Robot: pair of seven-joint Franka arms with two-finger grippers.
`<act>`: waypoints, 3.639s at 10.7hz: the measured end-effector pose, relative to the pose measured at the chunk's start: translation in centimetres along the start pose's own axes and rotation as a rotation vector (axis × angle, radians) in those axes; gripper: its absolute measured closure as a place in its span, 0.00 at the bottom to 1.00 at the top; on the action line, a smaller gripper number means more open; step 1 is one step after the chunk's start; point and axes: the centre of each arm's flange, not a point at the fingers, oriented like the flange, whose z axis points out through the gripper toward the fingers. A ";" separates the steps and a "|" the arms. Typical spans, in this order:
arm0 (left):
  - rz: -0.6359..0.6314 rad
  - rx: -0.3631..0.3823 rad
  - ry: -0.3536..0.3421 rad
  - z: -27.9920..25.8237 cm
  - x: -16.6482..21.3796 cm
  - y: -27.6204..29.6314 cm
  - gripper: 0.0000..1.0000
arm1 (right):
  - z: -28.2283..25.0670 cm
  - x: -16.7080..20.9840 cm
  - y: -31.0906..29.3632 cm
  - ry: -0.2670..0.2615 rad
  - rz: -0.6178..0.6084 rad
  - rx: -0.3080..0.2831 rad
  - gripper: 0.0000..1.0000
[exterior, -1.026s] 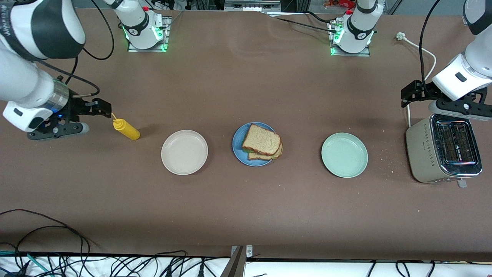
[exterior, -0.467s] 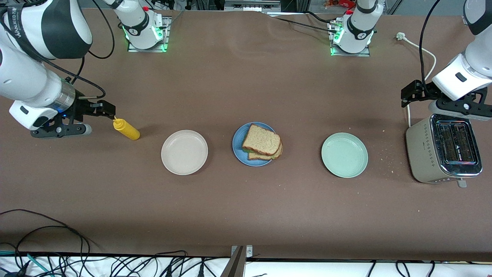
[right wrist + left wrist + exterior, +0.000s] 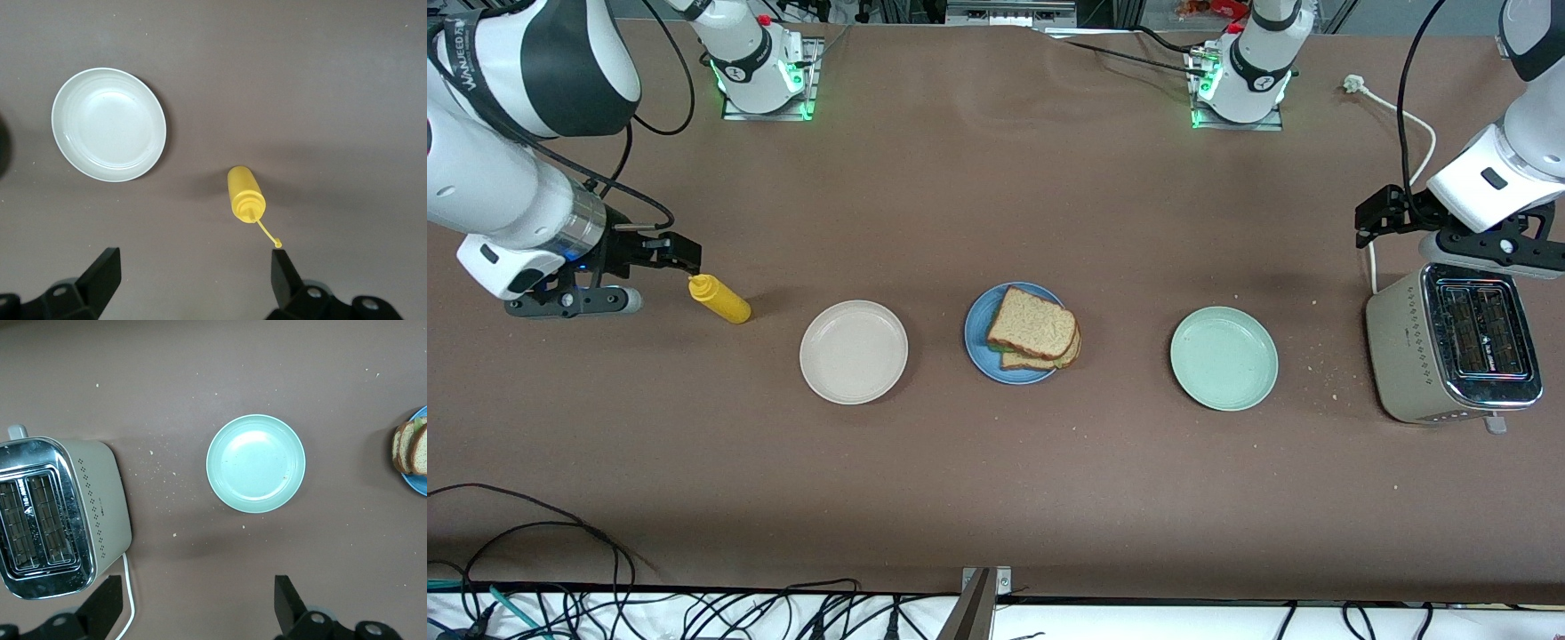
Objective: Make sandwich in blue plate with both arms
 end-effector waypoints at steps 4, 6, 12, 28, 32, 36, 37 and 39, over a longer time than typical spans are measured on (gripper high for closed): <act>-0.002 0.000 0.000 0.0 0.0 -0.1 0.00 | 0.0 -0.1 -0.1 -0.008 0.001 0.008 0.00; -0.003 0.000 0.000 0.0 0.0 -0.2 0.00 | -0.1 -0.2 -0.1 -0.008 0.002 0.009 0.00; -0.004 0.000 -0.001 0.0 0.0 -0.2 0.00 | -0.1 -0.2 -0.1 -0.008 0.003 0.009 0.00; -0.004 0.000 -0.001 0.0 0.0 -0.2 0.00 | -0.1 -0.2 -0.4 -0.012 0.007 0.045 0.00; -0.004 0.000 -0.001 0.0 0.0 -0.2 0.00 | -0.1 -0.2 -0.4 -0.012 0.007 0.042 0.00; -0.004 0.000 -0.001 0.0 0.0 -0.2 0.00 | 0.2 -0.2 1.1 -0.027 0.049 0.035 0.00; -0.005 0.000 -0.001 0.0 0.0 -0.3 0.00 | 0.4 -0.2 2.4 -0.033 0.073 0.032 0.00; -0.005 0.000 -0.001 0.0 0.0 -0.3 0.00 | 0.7 -0.1 4.0 -0.039 0.101 0.031 0.00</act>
